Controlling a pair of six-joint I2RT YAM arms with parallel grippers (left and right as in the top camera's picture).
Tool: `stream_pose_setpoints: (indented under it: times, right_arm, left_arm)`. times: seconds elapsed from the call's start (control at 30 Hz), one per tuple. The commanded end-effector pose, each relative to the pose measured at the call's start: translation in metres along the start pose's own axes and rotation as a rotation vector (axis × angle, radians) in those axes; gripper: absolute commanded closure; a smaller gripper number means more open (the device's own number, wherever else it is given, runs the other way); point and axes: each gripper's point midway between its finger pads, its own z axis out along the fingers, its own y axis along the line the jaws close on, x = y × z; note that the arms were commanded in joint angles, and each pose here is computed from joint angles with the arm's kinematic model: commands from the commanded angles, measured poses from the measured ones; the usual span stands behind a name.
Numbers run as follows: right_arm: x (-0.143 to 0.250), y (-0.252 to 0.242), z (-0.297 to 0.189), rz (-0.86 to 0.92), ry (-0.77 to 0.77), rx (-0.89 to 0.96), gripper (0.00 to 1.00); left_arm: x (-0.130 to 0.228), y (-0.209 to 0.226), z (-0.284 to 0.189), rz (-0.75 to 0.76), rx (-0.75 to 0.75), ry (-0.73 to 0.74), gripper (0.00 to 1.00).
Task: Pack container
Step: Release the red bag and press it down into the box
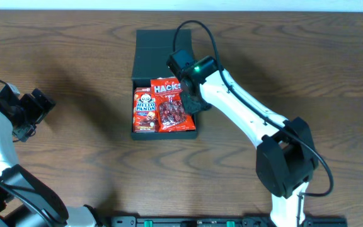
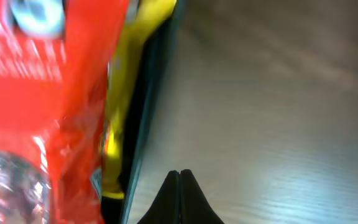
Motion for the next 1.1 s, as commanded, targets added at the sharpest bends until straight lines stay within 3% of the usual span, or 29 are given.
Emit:
stream_pose_setpoints:
  times: [0.0, 0.17, 0.27, 0.43, 0.63, 0.87, 1.07]
  right_arm:
    - [-0.032, 0.0, -0.034, 0.041, -0.146, -0.01, 0.98]
    - [-0.044, 0.054, -0.045, -0.105, -0.193, -0.289, 0.98]
    - [-0.045, 0.07, -0.044, -0.129, -0.202, -0.366, 0.98]
    - [-0.029, 0.103, -0.036, -0.224, -0.161, -0.556, 0.98]
    - [-0.007, 0.127, -0.02, -0.219, -0.101, -0.832, 0.99]
    - [0.012, 0.098, 0.027, -0.094, -0.032, -0.826, 0.99]
    - [0.007, 0.091, 0.031, -0.071, -0.049, -0.84, 0.99]
  left_arm:
    - [-0.007, -0.005, -0.009, 0.017, 0.007, -0.029, 0.05]
    - [-0.005, -0.004, -0.009, 0.015, 0.005, -0.022, 0.05]
    - [-0.005, -0.004, -0.009, 0.014, 0.005, -0.021, 0.05]
    - [-0.005, -0.004, -0.009, 0.015, 0.005, -0.021, 0.05]
    - [-0.005, -0.004, -0.009, 0.014, 0.005, -0.021, 0.05]
    - [-0.006, -0.004, -0.009, 0.015, 0.006, -0.024, 0.05]
    - [-0.006, -0.004, -0.009, 0.015, 0.006, -0.024, 0.05]
